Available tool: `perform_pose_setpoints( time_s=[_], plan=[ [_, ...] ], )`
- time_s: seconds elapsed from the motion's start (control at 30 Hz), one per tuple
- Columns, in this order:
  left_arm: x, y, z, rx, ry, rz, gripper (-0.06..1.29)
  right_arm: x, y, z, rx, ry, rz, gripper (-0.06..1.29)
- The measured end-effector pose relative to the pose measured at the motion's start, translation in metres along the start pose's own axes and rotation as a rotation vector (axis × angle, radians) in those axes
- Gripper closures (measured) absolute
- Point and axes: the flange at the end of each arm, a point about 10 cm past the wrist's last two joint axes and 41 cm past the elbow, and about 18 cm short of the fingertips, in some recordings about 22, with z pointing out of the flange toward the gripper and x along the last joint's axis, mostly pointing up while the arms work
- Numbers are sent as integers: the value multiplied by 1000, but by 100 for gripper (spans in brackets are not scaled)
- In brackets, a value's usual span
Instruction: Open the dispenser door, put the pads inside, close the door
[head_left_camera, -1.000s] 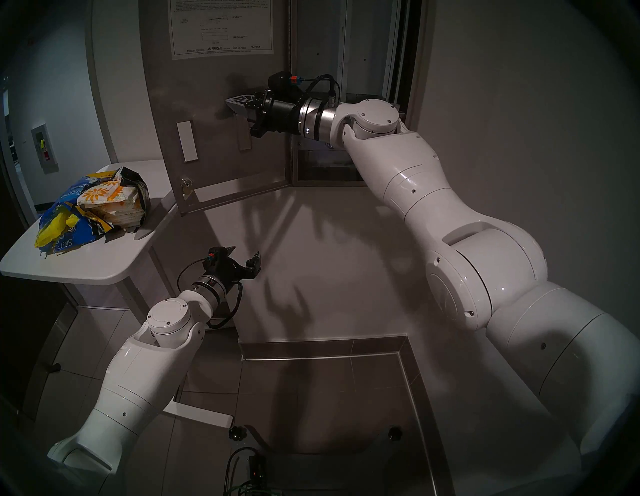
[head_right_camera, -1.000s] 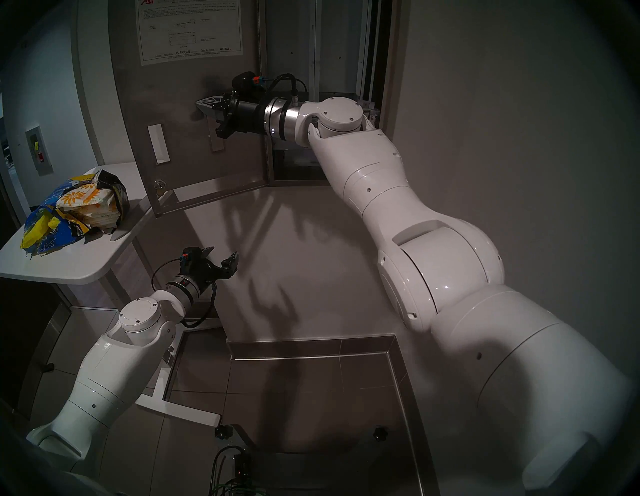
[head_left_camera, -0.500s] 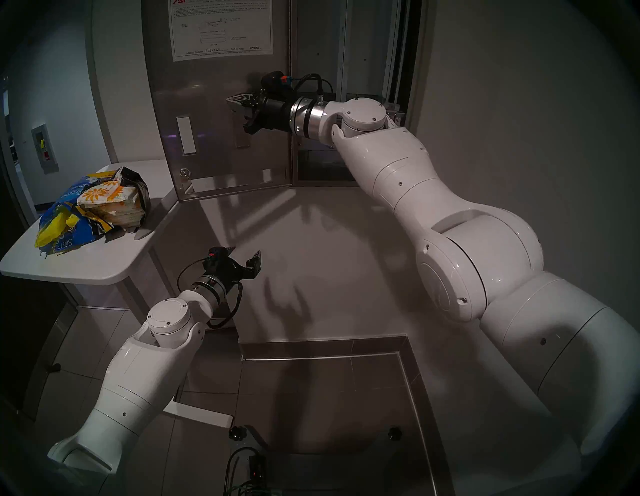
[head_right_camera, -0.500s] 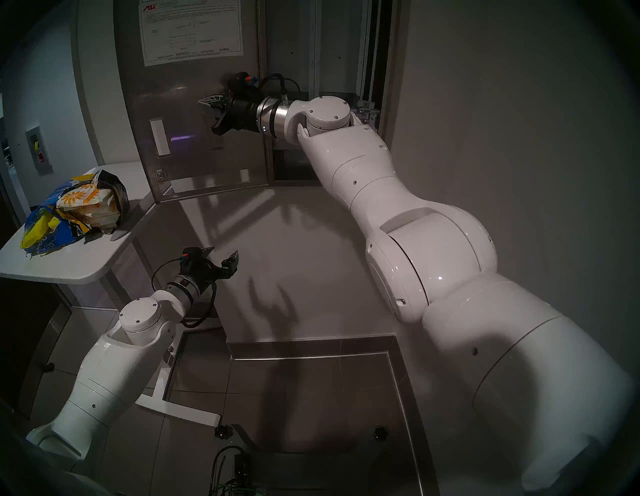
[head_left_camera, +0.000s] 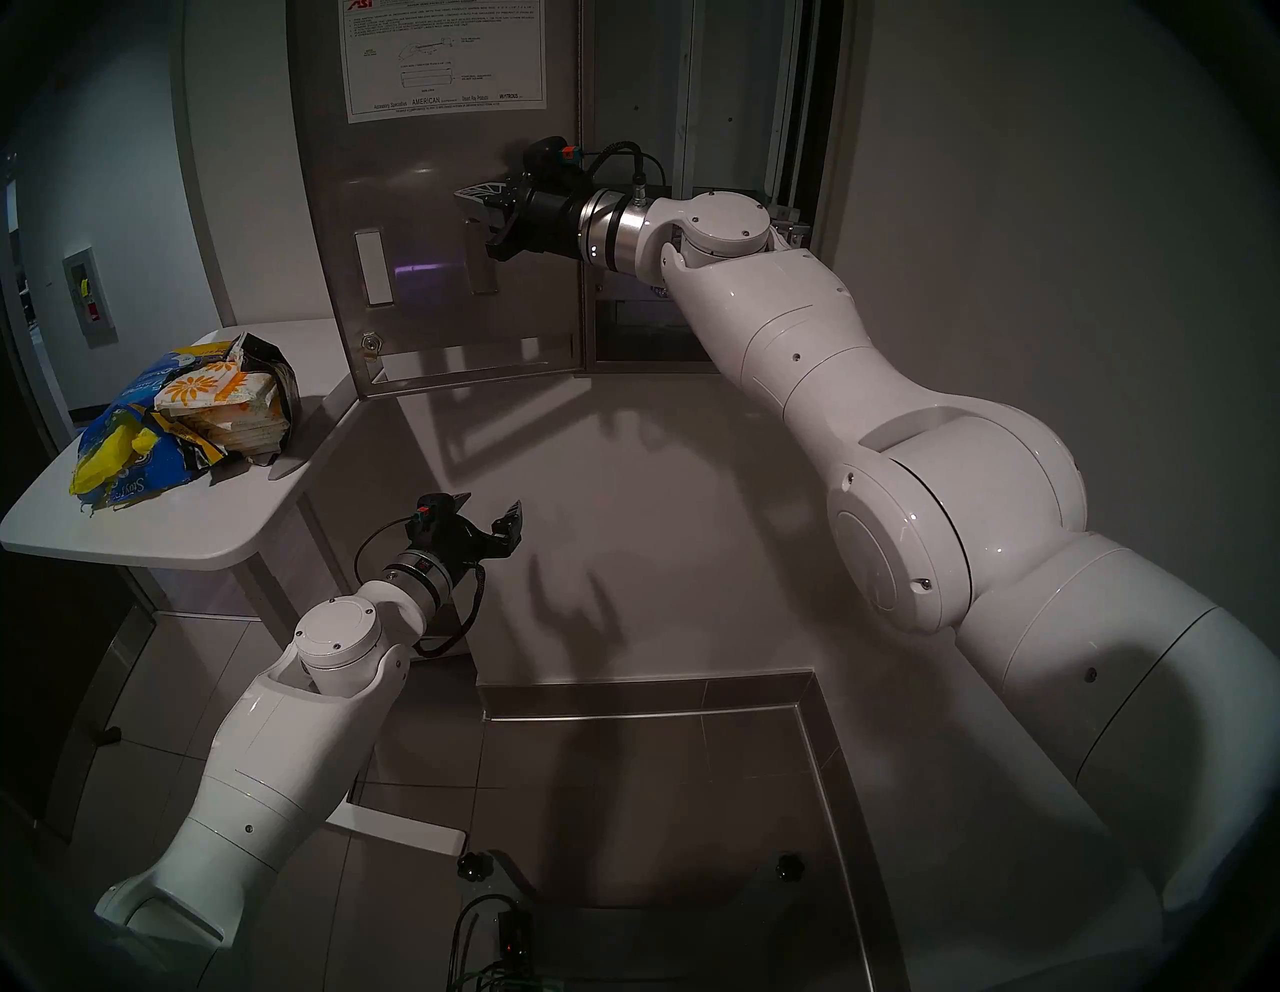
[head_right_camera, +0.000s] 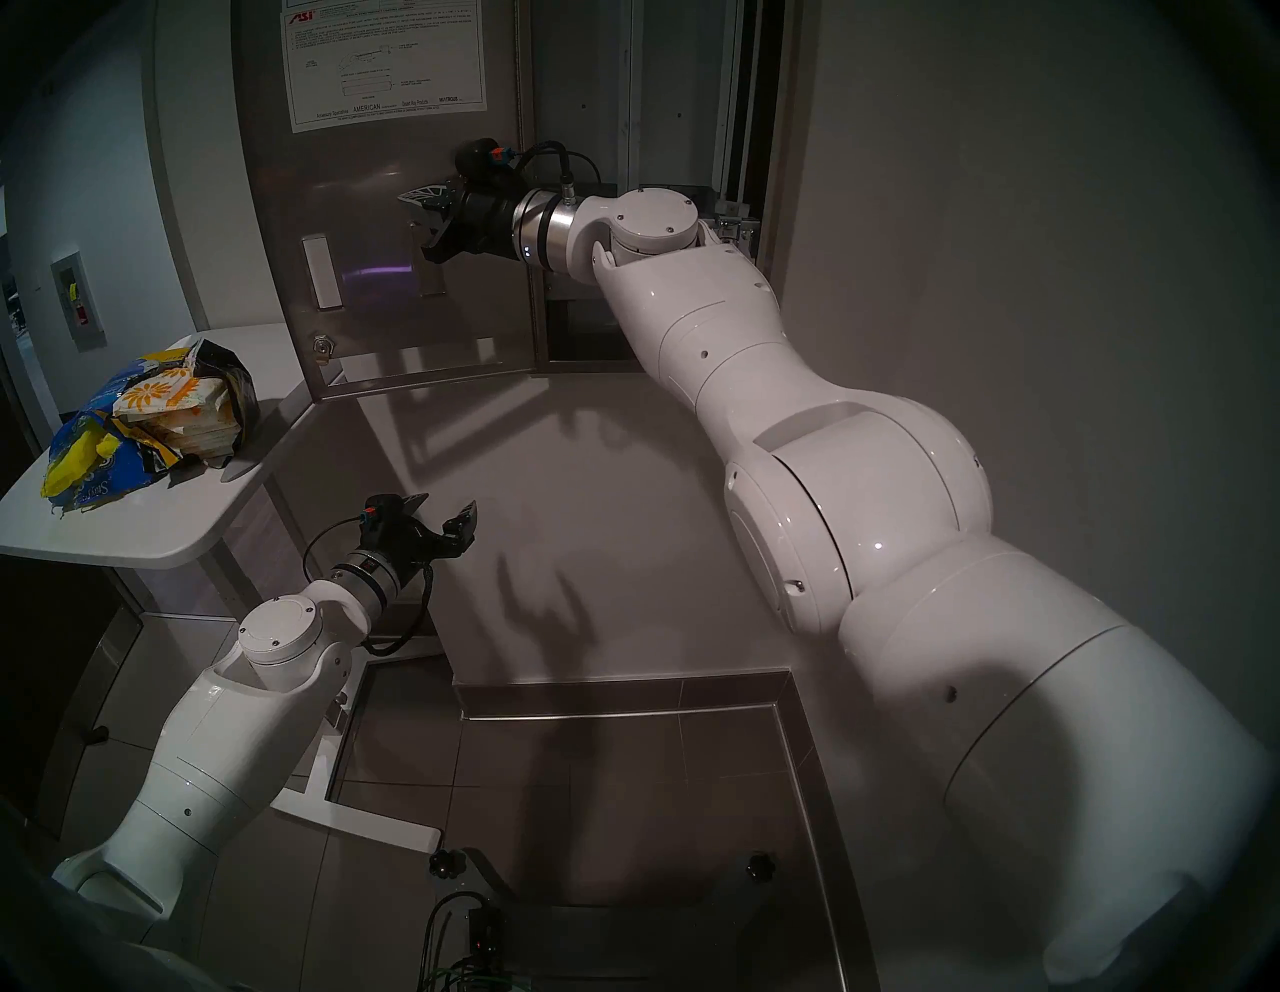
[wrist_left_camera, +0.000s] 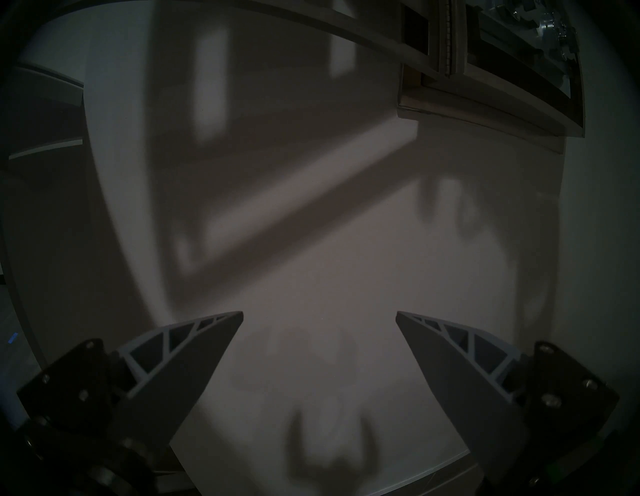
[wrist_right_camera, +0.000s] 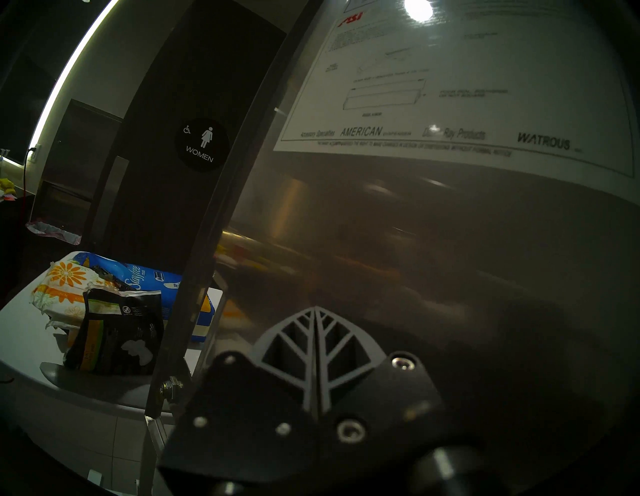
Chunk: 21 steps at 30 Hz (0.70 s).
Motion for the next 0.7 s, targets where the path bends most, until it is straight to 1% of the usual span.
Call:
perform_pose_setpoints(
  time_s=[0.07,0.1,0.17,0.37,0.5,0.7],
  plan=[
    [0,0,0,0,0,0,2,1,1,-4,1,8,15,127],
    [0,0,0,0,0,0,2,-1,1,-10,0,23,41,127],
    [0,0,0,0,0,0,2,-3,1,-15,-3,34,66,127],
    [0,0,0,0,0,0,2,-11,-2,-27,-23,58,114,127],
    [0,0,0,0,0,0,2,-14,-4,-32,-50,69,123,127],
    [0,0,0,0,-1,0,2,-15,-9,-34,-95,88,124,127]
  ],
)
